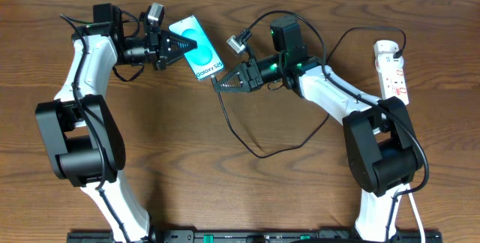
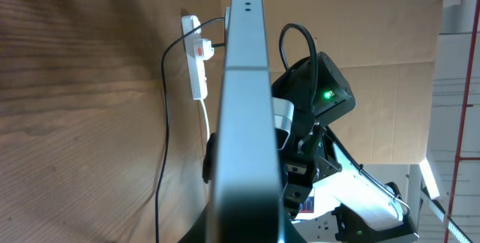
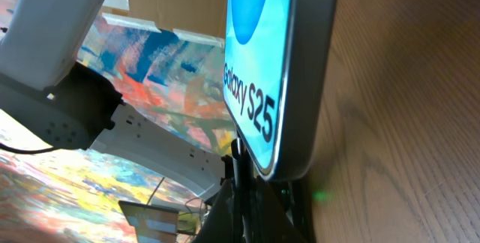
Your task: Plug charger to phone and switch on socket
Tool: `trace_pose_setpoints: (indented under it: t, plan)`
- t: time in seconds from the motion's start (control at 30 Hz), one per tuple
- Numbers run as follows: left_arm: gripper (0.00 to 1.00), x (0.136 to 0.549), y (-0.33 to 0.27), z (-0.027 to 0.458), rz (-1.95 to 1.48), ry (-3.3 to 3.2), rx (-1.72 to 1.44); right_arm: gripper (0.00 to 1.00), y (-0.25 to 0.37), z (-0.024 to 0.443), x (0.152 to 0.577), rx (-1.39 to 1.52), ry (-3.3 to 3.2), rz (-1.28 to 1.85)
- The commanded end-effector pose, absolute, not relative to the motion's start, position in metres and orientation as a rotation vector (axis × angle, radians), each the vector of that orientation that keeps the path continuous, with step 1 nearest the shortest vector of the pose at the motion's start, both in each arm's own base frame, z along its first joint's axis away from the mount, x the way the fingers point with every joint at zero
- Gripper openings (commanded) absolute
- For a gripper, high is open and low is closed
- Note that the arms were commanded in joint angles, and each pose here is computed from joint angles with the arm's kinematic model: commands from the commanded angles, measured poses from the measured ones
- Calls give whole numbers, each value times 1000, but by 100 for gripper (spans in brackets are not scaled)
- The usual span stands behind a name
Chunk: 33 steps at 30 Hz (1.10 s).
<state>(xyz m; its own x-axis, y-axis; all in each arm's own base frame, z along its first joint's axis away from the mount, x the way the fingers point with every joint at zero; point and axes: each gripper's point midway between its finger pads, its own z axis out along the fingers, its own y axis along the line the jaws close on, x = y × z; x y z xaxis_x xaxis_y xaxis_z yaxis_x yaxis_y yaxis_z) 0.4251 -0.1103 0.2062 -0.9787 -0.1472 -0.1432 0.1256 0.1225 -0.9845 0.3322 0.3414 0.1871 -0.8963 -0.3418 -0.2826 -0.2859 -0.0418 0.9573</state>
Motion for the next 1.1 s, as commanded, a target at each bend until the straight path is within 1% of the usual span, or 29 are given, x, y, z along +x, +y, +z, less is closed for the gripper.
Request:
trace_pose_setpoints:
  t: [0.0, 0.47, 1.07]
  plan:
    - [7, 425, -111, 221, -1983, 2119, 39, 1, 339, 191, 335, 706, -2136, -2135]
    - [7, 425, -110, 221, -2032, 2157, -61, 1, 343, 190, 332, 727, -2141, -2133]
    - [7, 425, -110, 221, -2040, 2162, -77, 1, 344, 188, 335, 716, -2165, -2128]
